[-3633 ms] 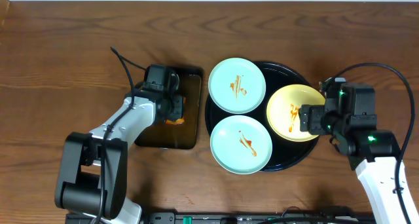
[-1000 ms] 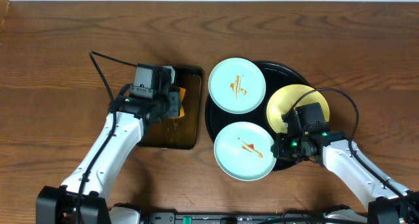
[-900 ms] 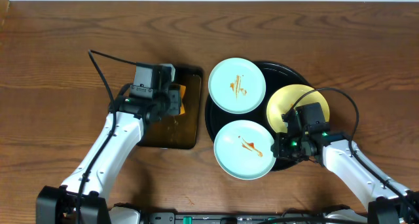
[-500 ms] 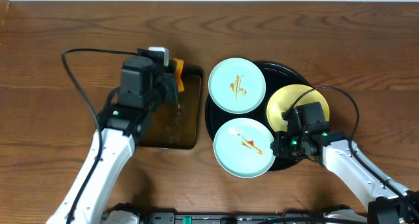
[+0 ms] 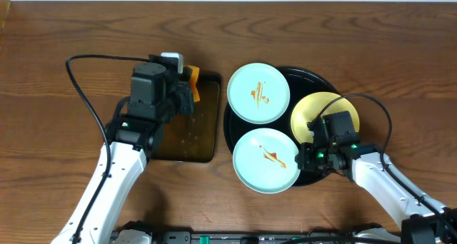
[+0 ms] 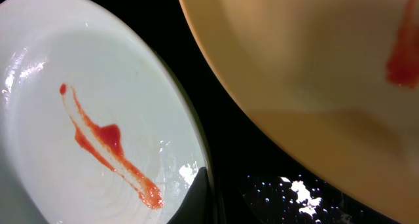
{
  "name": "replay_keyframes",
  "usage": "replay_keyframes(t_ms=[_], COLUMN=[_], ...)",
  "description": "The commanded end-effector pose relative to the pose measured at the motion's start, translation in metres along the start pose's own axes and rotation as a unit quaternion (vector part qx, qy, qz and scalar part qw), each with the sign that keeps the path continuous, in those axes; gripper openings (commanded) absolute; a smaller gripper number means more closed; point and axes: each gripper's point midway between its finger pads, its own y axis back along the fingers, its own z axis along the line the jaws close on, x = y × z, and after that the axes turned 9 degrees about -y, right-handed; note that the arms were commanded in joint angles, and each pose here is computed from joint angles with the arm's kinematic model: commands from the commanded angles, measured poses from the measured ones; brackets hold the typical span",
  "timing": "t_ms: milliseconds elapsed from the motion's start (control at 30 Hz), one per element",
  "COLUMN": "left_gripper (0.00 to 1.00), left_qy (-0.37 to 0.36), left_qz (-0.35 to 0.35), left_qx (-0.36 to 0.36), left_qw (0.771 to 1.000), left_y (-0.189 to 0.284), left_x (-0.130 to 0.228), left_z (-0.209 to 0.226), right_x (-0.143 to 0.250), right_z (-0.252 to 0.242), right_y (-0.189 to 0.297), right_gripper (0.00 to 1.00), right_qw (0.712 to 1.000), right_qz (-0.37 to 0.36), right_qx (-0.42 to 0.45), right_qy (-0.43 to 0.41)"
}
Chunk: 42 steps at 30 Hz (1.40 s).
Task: Clean dirty plates on tray and stack at the side
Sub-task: 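Lift the sponge out of the water with the left gripper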
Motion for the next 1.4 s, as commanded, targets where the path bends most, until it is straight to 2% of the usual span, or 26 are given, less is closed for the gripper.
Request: replay_keyframes(t_ms=[0, 233, 333, 567, 800, 1000, 1267, 1367], left_gripper=[0.08, 0.07, 0.07, 0.07, 0.07, 0.07, 0.07, 0.08], left_qy=[0.002, 0.003, 0.027, 0.089, 0.069, 0.055, 0.070, 0.080], left_qz=[-0.004, -0.003, 0.010, 0.101, 0.184, 0.227, 0.235, 0.238], left_qx=[-0.006, -0.004, -0.002, 0.000, 0.015, 0.019, 0.015, 0.051], left_qw=[1.000, 1.000, 1.000, 0.991, 0.980, 0.972, 0.969, 0.967], left_y=[0.000, 0.000, -0.003, -0.033, -0.065, -0.079, -0.082, -0.081], left_x=[-0.004, -0.003, 0.003, 0.051, 0.097, 0.124, 0.130, 0.129], left_z=[0.002, 0.001, 0.000, -0.010, -0.035, -0.046, -0.047, -0.059], right_x=[0.003, 0.003, 0.003, 0.003, 0.003, 0.003, 0.003, 0.004], right_z=[0.000, 0.000, 0.001, 0.001, 0.001, 0.001, 0.001, 0.000], right_y=[-0.002, -0.002, -0.002, -0.002, -0.002, -0.002, -0.002, -0.002], right_gripper=[0.01, 0.01, 0.01, 0.01, 0.01, 0.01, 0.01, 0.01], right_qw=[1.000, 1.000, 1.000, 1.000, 1.000, 1.000, 1.000, 1.000], right_qz=[0.005, 0.005, 0.004, 0.005, 0.005, 0.005, 0.005, 0.005], right_qx=[-0.001, -0.001, -0.001, -0.001, -0.001, -0.001, -0.001, -0.001], right_qy=[0.000, 0.000, 0.000, 0.000, 0.000, 0.000, 0.000, 0.000])
